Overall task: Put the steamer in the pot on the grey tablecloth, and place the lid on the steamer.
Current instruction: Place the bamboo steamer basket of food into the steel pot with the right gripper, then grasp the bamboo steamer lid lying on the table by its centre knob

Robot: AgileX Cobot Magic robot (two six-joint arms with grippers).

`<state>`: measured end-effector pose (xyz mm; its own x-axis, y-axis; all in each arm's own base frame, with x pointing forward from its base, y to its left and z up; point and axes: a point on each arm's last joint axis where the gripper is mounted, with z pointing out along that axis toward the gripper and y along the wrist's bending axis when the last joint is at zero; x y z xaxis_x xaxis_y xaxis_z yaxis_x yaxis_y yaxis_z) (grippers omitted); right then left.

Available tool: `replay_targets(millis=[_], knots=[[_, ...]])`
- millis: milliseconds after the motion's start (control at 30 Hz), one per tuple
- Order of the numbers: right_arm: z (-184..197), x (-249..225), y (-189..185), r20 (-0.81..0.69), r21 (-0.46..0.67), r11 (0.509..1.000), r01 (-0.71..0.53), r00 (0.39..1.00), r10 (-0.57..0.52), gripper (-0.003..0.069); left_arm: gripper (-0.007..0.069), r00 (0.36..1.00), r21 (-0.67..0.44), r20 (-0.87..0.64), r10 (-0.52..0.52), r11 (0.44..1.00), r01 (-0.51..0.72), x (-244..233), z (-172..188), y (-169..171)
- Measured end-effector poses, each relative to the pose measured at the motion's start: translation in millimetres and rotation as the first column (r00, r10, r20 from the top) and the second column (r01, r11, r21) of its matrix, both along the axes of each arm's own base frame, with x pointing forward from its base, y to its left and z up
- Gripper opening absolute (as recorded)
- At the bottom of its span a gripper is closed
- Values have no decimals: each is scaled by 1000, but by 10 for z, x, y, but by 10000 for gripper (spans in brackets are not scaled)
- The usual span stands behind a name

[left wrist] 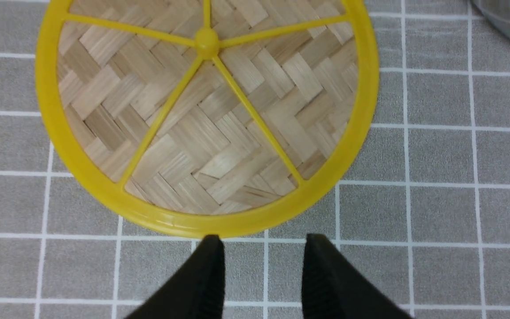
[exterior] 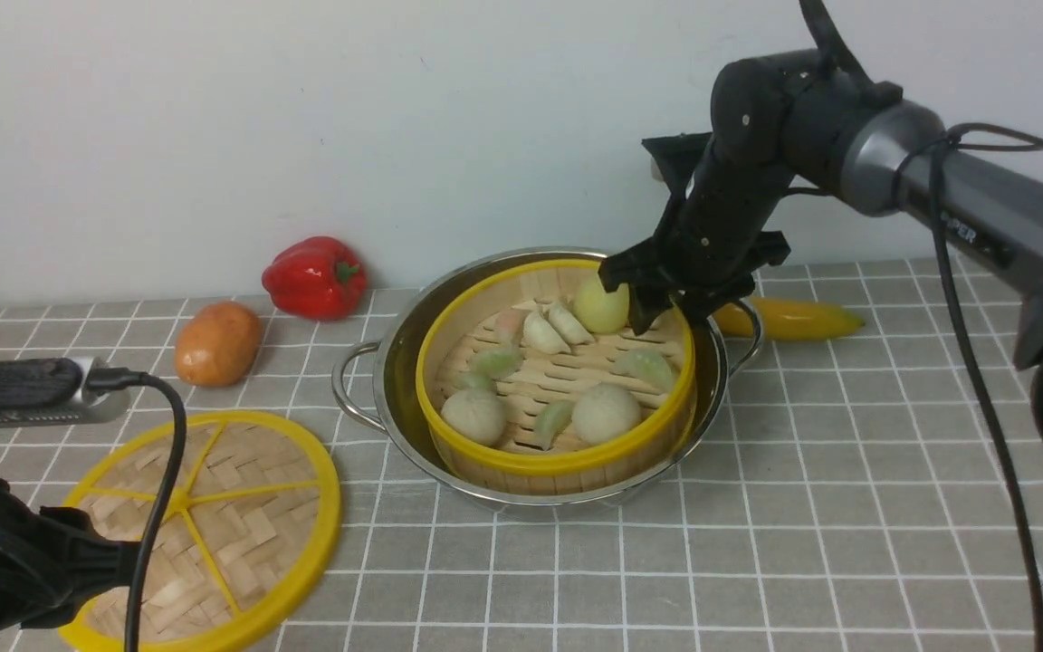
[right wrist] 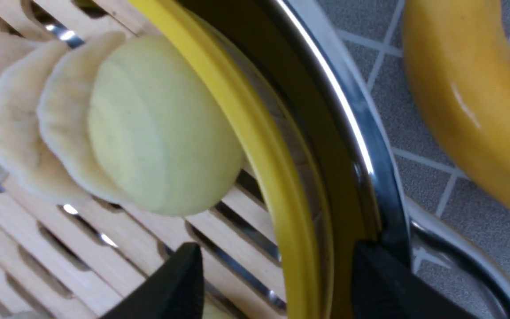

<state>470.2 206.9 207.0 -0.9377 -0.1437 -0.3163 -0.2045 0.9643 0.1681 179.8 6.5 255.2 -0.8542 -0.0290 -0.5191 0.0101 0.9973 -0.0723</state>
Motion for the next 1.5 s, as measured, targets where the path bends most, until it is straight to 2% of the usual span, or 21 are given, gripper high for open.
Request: replay_targets(millis=[200, 300, 333, 367, 400, 467, 500, 633, 733, 767, 800, 833, 867, 900, 933, 1000, 1167, 1400, 1500], knots=[[523, -89, -86, 121, -21, 999, -24, 992, 26, 498, 243, 996, 13, 91, 15, 1000, -16, 70, 48, 18], [1095, -261, -175, 235, -2, 1000, -31, 971, 31, 500, 243, 990, 18, 140, 25, 999, -27, 129, 62, 31], [1393, -380, -228, 293, 17, 999, -32, 956, 26, 500, 243, 989, 15, 144, 31, 999, -34, 167, 44, 36], [1437, -399, -236, 302, 19, 999, -34, 953, 27, 500, 243, 989, 15, 143, 32, 999, -34, 173, 40, 37], [1848, -603, -320, 384, 49, 998, -44, 923, 22, 500, 243, 990, 15, 136, 38, 999, -41, 247, -20, 48], [2083, -743, -373, 431, 68, 996, -56, 902, 21, 501, 243, 991, 16, 128, 43, 999, -45, 298, -67, 56], [2412, -971, -454, 494, 102, 992, -73, 870, 13, 501, 243, 992, 17, 118, 48, 999, -50, 367, -133, 66], [3278, -1794, -749, 671, 180, 971, -157, 742, -5, 501, 243, 996, 12, 54, 66, 998, -66, 622, -395, 99], [3752, -2466, -1020, 781, 201, 958, -205, 624, -31, 501, 243, 997, 4, 0, 73, 997, -73, 808, -540, 114], [3775, -2507, -1037, 787, 201, 957, -208, 616, -31, 501, 243, 997, 4, -7, 73, 997, -73, 835, -558, 117], [3932, -2809, -1164, 825, 209, 952, -222, 563, -49, 501, 243, 997, 2, -26, 74, 997, -74, 950, -615, 127], [3949, -2845, -1179, 829, 210, 952, -224, 556, -52, 501, 243, 997, 2, -26, 74, 997, -74, 950, -615, 127], [4052, -3125, -1296, 856, 218, 947, -235, 513, -69, 501, 243, 997, 2, -34, 74, 997, -74, 1065, -652, 138], [4081, -3277, -1360, 866, 220, 946, -240, 495, -76, 501, 244, 997, 1, -36, 74, 997, -74, 1131, -665, 144], [4086, -3307, -1373, 868, 221, 945, -241, 491, -77, 501, 244, 997, 1, -36, 74, 997, -74, 1144, -667, 146], [4081, -3677, -1533, 883, 222, 944, -244, 460, -89, 501, 244, 996, -1, -51, 71, 997, -71, 1297, -689, 157], [3932, -4114, -1729, 891, 218, 947, -236, 445, -94, 501, 244, 994, -7, -82, 65, 998, -66, 1400, -722, 161], [3493, -4559, -1918, 867, 232, 947, -221, 488, -99, 501, 244, 985, -3, -168, 46, 999, -47, 1412, -885, 160], [3422, -4647, -1955, 862, 250, 944, -217, 494, -115, 501, 244, 981, 3, -188, 41, 999, -41, 1419, -949, 165]])
